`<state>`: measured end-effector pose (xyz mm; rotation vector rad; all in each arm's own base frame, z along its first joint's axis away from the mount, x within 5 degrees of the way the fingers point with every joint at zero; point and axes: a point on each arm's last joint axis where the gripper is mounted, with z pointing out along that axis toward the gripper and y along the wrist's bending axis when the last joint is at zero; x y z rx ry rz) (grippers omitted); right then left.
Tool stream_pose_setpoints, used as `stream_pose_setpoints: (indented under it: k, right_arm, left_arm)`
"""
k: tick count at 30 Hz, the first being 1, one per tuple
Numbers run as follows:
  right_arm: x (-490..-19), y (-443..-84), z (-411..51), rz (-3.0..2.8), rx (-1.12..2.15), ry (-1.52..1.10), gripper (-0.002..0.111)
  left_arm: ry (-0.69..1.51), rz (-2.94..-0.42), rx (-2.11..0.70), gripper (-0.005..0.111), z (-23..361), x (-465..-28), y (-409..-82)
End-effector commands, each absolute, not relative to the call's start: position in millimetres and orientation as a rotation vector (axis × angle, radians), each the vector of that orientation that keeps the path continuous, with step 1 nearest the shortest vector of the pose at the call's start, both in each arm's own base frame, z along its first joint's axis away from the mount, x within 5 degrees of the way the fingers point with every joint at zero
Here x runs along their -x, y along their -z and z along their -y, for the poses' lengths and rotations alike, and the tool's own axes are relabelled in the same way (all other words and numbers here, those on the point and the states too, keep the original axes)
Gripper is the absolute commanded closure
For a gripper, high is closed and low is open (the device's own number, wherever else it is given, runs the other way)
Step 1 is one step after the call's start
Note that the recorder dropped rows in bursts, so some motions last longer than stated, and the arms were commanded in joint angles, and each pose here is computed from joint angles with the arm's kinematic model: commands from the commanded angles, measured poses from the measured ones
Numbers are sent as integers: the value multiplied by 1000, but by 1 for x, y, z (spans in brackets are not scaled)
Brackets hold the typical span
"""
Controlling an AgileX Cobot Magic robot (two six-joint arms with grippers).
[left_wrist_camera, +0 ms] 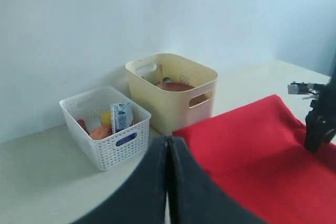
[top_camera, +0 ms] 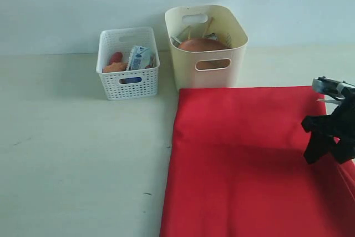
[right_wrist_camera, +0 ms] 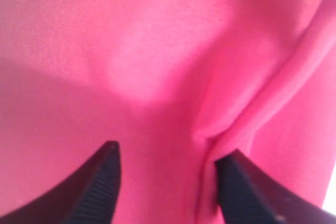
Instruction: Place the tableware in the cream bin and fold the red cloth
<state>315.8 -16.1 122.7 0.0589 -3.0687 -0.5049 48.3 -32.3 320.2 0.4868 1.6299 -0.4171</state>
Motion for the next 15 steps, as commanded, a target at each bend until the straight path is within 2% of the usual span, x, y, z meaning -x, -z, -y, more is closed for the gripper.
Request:
stream_pose_setpoints:
  k: [1,5,10,15]
  right_arm:
    - [-318,-115,16,3046,-55,504,72]
    - [-317,-101,17,3008,-28,482,85]
    - [-316,-99,27,3017,10,309,109]
    - [-315,-99,39,3022,70,97,108]
  left_arm:
    - [423,-1593,-468,107,31,-47,-318]
    - [422,-1600,-470,107,31,-47,-318]
    - [420,-1610,-476,107,31,-47,-317]
    - [420,-1610,-476,107,31,-47,-317]
